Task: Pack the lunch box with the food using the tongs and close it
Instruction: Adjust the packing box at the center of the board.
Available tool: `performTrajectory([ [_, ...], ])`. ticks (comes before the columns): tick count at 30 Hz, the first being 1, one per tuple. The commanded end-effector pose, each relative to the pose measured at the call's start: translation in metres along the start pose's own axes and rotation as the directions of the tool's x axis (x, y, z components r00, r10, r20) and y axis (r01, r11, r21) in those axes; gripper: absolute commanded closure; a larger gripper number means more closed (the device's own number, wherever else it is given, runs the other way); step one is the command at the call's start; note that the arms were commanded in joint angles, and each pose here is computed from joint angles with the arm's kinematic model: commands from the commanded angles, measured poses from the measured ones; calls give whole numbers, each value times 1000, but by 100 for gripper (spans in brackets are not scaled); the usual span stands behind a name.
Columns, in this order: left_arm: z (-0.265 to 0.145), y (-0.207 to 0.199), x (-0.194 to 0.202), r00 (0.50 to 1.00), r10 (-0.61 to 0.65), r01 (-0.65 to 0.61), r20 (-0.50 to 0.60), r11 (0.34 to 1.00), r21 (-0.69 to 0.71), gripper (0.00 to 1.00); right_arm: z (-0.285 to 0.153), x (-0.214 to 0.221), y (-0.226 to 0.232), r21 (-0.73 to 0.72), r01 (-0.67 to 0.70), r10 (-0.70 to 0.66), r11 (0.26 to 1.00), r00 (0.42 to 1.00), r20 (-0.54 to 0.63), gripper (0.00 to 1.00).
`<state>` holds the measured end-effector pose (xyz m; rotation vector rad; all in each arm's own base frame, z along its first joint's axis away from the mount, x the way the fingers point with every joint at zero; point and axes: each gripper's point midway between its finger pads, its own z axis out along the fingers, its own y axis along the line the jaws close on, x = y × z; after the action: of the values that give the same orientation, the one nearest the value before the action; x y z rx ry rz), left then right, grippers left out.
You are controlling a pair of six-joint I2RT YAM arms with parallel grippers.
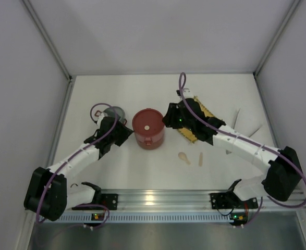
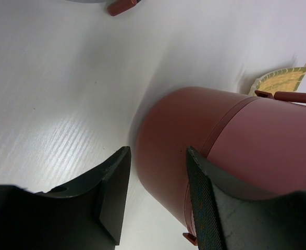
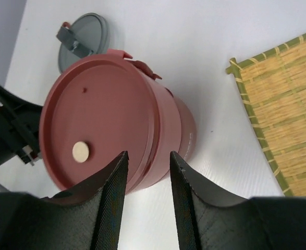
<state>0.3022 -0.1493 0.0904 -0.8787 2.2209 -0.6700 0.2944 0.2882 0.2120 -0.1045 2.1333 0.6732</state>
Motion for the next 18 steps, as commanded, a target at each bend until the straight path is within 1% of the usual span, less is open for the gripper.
performTrajectory([
  [1, -1, -15, -10, 999, -17, 15, 37, 998, 57, 48, 14, -18, 11, -26, 26, -26, 999, 1000, 0, 63],
  [3, -1, -15, -9, 999, -17, 15, 34, 998, 59, 48, 21, -23, 20, -51, 39, -39, 998, 999, -2, 64],
  [6, -3, -14, -11, 999, -8, 6, 40, 999, 54, 48, 30, -18, 16, -26, 47, -48, 999, 999, -26, 65],
  [9, -8, -15, -20, 997, 14, -17, 80, 999, 39, 48, 31, -15, 11, -9, 48, -48, 999, 998, -32, 65],
  [15, -34, -25, -55, 973, 41, -50, 228, 998, 35, 48, 32, -7, 5, 9, 53, -53, 999, 997, -55, 65],
  [18, -48, -39, -71, 956, 55, -74, 287, 996, 56, 47, 31, -3, 3, 15, 52, -51, 999, 997, -62, 64],
])
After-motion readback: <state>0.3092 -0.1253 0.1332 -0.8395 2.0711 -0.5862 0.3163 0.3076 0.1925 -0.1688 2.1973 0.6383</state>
